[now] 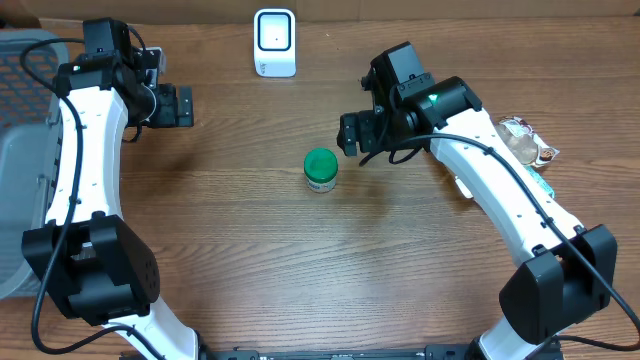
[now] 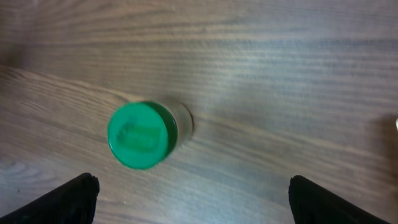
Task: Scan the item barcode
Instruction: 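Move the right gripper over the green-capped jar and lower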
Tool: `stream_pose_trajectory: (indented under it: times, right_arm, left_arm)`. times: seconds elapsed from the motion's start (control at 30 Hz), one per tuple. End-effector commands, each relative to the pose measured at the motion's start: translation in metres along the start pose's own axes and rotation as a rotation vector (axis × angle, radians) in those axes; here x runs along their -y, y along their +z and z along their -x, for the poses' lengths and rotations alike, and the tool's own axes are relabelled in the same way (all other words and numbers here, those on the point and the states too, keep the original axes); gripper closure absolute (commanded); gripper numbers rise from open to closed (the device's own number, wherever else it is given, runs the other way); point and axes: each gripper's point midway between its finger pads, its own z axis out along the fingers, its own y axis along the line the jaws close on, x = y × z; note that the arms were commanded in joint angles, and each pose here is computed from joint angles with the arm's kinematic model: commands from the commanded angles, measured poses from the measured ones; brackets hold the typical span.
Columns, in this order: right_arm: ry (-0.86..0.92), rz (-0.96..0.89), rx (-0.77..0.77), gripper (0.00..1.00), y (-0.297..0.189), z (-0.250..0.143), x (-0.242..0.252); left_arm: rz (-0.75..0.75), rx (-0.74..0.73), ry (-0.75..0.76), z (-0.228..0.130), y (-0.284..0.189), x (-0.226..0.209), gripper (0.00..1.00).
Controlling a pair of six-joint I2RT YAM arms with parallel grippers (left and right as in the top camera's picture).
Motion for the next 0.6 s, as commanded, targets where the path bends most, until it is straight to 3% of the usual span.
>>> stream_pose_trajectory:
  times: [0.0,0.2,0.57]
  right_arm:
    - [-0.035,0.035,0.047,0.06,-0.003,0.010,-0.018]
    - [-0.111,-0.037,0.117,0.05,0.019,0.022,-0.036]
    - [-0.271,-0.050,0.045,0.05,0.065,0.000,-0.064]
  left_arm:
    - [0.012,0.020,0.019,0.005,-0.006,-0.002,0.00]
    - [0.012,0.020,0.019,0.005,-0.006,-0.002,0.00]
    - [0.012,0.020,0.020,0.005,-0.006,-0.002,0.01]
